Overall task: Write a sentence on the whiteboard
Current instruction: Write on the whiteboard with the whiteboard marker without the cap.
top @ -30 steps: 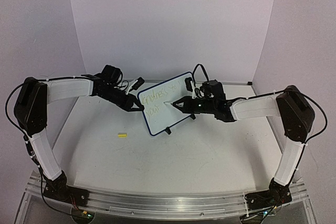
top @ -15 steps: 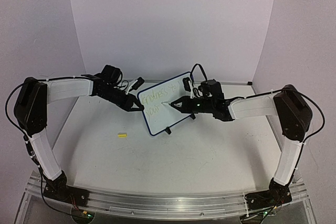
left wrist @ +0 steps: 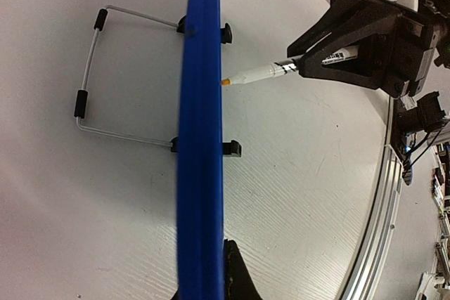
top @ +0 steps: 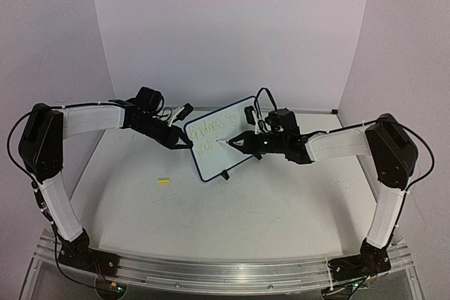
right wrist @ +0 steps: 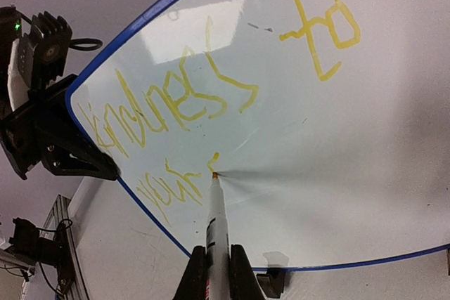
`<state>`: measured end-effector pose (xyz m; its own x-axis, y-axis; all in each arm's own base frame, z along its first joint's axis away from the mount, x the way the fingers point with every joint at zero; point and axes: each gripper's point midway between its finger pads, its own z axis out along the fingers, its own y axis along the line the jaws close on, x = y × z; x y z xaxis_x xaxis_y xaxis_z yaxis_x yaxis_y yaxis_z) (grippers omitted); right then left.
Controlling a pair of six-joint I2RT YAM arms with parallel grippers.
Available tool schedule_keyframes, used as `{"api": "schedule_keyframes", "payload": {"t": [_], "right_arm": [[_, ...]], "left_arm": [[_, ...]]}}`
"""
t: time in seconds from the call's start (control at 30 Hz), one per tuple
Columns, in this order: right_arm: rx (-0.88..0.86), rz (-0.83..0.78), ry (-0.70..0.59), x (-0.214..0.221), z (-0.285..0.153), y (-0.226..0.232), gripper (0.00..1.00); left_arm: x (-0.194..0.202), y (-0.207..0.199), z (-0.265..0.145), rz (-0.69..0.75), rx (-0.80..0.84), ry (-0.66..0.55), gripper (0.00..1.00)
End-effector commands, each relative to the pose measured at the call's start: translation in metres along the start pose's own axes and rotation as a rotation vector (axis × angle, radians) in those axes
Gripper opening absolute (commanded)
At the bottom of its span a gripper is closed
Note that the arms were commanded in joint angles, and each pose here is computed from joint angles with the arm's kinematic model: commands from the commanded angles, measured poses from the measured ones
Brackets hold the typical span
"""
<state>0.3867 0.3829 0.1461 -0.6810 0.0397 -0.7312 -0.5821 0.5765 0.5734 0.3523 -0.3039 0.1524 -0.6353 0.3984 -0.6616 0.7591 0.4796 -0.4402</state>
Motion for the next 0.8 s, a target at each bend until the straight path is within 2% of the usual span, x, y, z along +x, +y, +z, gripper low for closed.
{"api": "schedule_keyframes", "payload": {"t": [0.0, 0.33, 0.77], "right_arm": [[0.048, -0.009, -0.035, -0.005, -0.004, -0.006, 0.00], [0.108, -0.003, -0.056, -0.007, -0.010, -0.015, 0.00], [0.053, -0.045, 0.030, 0.014, 0.001, -0.002, 0.00]], "left_arm": [[-0.018, -0.004, -0.005, 0.047, -0.002, -0.028, 0.00], [-0.018, -0.004, -0.005, 0.047, -0.003, -0.028, 0.00], [-0.018, -0.004, -0.005, 0.047, -0.003, -0.028, 0.00]]}}
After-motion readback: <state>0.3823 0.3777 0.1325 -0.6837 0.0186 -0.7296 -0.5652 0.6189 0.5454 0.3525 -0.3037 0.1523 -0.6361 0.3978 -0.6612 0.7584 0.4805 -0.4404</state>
